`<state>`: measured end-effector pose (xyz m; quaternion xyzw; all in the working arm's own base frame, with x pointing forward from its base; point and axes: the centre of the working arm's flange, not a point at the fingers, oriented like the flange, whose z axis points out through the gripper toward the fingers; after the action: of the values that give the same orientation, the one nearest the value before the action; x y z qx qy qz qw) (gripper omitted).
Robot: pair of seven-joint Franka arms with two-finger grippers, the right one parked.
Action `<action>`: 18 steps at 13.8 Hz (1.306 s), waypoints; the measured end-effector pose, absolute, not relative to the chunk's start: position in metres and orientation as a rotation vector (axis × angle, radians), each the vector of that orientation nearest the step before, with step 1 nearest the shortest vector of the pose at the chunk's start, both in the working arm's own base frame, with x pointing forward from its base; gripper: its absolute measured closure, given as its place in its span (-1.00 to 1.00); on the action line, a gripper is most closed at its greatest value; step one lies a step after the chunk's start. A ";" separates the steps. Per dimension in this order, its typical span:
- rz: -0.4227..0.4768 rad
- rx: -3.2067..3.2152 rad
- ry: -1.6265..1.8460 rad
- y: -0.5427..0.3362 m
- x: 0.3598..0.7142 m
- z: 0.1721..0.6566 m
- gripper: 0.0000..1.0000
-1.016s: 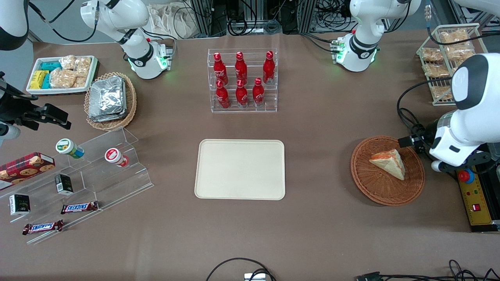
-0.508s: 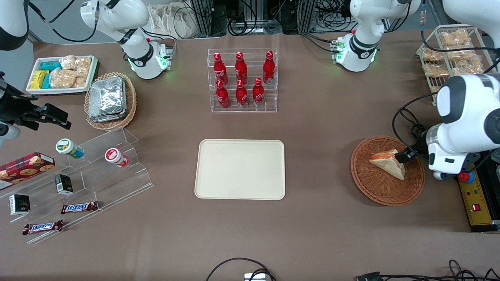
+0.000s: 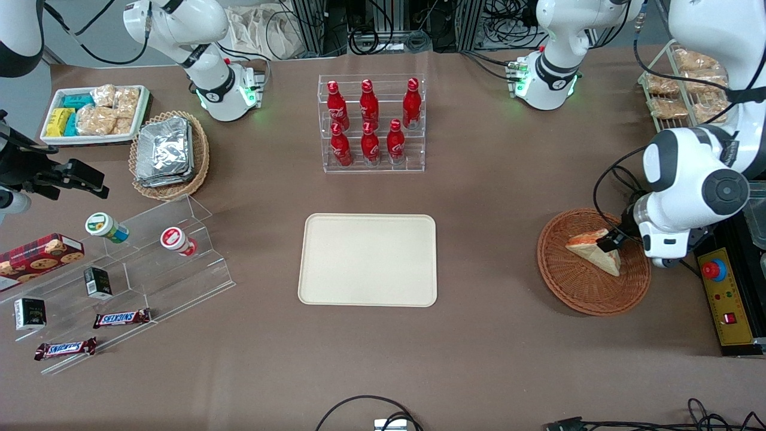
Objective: Place sandwich from basket to tray
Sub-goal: 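Lower the left gripper and close it on the sandwich's crust edge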
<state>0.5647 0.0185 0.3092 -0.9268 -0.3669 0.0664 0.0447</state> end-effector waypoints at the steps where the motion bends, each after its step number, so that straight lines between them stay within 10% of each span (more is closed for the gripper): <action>1: 0.211 -2.826 -1.128 0.018 0.563 0.302 -1.00; 15: 0.233 -2.699 -1.364 0.019 0.573 0.229 -0.99; 18: 0.217 -2.660 -1.441 0.018 0.580 0.229 -0.74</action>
<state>0.5803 0.0178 0.2288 -0.8758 -0.4742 0.0715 0.0542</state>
